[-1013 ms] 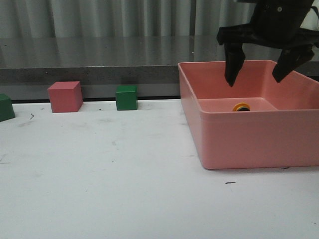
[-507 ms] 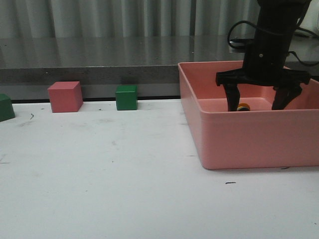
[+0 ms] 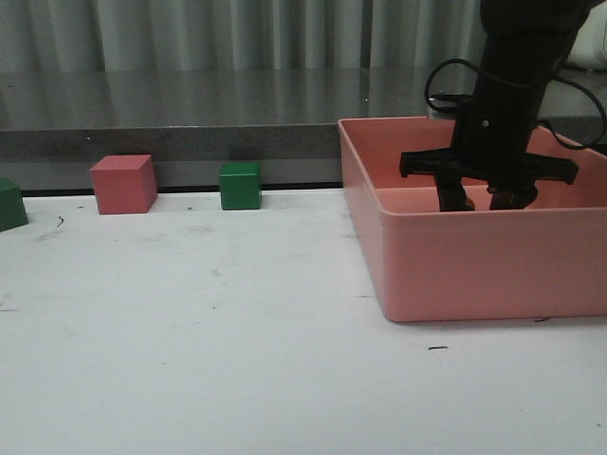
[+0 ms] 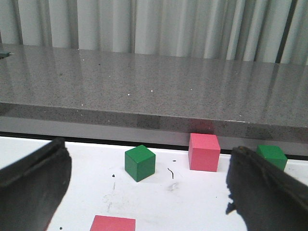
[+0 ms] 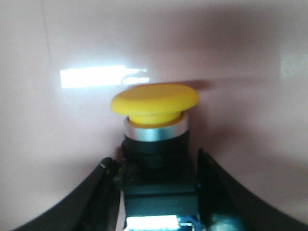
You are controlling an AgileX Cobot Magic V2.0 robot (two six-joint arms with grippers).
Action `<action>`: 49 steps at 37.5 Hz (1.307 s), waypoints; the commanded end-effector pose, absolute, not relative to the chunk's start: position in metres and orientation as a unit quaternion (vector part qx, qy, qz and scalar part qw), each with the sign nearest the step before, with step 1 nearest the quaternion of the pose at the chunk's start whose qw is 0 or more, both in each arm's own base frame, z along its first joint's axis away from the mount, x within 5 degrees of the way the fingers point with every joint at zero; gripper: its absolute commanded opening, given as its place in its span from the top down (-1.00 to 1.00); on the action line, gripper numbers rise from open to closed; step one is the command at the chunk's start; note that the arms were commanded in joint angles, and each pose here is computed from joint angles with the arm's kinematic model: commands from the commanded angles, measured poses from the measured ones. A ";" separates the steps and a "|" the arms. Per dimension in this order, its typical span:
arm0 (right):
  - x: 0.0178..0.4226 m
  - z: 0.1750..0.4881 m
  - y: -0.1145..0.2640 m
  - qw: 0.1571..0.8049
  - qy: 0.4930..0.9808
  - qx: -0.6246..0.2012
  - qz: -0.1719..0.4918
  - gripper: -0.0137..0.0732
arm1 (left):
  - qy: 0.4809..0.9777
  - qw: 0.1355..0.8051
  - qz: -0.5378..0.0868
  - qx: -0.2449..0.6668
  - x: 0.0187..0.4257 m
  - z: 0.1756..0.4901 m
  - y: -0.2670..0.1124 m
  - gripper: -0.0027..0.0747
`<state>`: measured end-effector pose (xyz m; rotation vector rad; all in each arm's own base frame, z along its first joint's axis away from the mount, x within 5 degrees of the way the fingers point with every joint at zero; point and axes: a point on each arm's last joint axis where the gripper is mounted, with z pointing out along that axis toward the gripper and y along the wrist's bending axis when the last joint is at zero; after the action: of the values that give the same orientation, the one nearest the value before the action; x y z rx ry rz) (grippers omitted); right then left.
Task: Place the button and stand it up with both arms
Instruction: 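Lower the open right gripper into the pink bin around the yellow button, then close the right gripper on the button and lift it out of the bin, then carry the button toward the cubes and lower it onto the table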
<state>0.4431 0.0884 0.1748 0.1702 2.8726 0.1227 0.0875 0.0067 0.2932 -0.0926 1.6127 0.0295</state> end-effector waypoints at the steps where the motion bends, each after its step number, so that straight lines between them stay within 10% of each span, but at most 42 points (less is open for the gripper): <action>1: 0.442 0.220 0.086 0.183 0.980 0.057 0.056 0.07 | 0.682 0.730 0.011 -0.042 0.088 0.313 0.007 -0.67; 17: 0.406 0.342 0.091 0.282 0.955 0.040 0.086 0.07 | 0.682 0.730 0.011 -0.042 0.088 0.313 0.007 -0.67; 28: 0.374 0.389 0.163 0.306 0.942 -0.052 0.125 0.07 | 0.682 0.730 0.011 -0.042 0.088 0.313 0.007 -0.67; 49: 0.369 0.313 0.326 0.225 0.953 -0.118 0.168 0.07 | 0.682 0.730 0.011 -0.042 0.088 0.313 0.007 -0.67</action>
<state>0.3670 0.3273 0.2890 -0.4006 2.7012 0.4010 0.0875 0.0067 0.2932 -0.0926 1.6127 0.0295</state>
